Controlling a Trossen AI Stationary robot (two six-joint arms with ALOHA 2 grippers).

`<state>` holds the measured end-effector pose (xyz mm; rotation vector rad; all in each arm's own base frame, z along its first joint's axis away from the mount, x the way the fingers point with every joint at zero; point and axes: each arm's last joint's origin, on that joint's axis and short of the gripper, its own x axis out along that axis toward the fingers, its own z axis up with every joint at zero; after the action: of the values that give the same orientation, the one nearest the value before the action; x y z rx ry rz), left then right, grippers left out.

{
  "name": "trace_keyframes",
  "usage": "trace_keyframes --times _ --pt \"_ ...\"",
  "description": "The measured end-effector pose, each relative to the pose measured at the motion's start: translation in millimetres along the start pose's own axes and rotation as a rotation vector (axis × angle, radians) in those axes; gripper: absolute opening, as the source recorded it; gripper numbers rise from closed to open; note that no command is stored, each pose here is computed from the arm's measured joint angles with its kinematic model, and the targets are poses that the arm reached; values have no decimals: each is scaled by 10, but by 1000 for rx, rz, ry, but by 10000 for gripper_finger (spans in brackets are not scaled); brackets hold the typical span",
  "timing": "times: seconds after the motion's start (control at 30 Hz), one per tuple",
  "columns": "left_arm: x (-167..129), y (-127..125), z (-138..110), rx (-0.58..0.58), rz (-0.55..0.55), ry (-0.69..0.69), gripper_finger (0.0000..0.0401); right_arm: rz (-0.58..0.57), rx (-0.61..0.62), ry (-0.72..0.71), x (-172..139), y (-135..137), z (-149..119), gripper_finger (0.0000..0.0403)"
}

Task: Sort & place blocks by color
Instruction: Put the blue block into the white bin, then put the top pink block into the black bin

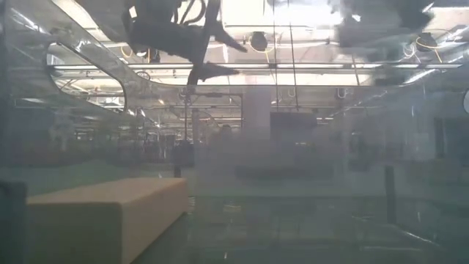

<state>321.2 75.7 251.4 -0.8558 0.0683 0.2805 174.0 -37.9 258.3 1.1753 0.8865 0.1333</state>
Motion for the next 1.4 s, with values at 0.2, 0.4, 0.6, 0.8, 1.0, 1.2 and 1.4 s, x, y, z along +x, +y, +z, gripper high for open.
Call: trace_keyframes --times 0.2,0.4,0.6,0.8,1.0,1.2,1.4 --pt "-7 148 50 -12 86 22 227 -121 108 313 1 82 -638 41" --pt "-21 247 34 -17 162 68 227 -140 -23 376 184 240 -883 41" --pt "-40 316 -15 -2 229 128 227 -35 -167 476 624 227 -1073 41" --pt "-46 341 -15 65 247 141 227 -28 -223 561 926 174 -1247 48" --pt "-57 421 73 70 272 115 227 -122 -180 520 1032 130 -1303 69" --pt "-70 491 148 60 293 94 228 -124 -171 520 1070 129 -1303 136" --pt "-82 543 203 55 309 78 228 -64 -234 472 944 192 -1294 162"
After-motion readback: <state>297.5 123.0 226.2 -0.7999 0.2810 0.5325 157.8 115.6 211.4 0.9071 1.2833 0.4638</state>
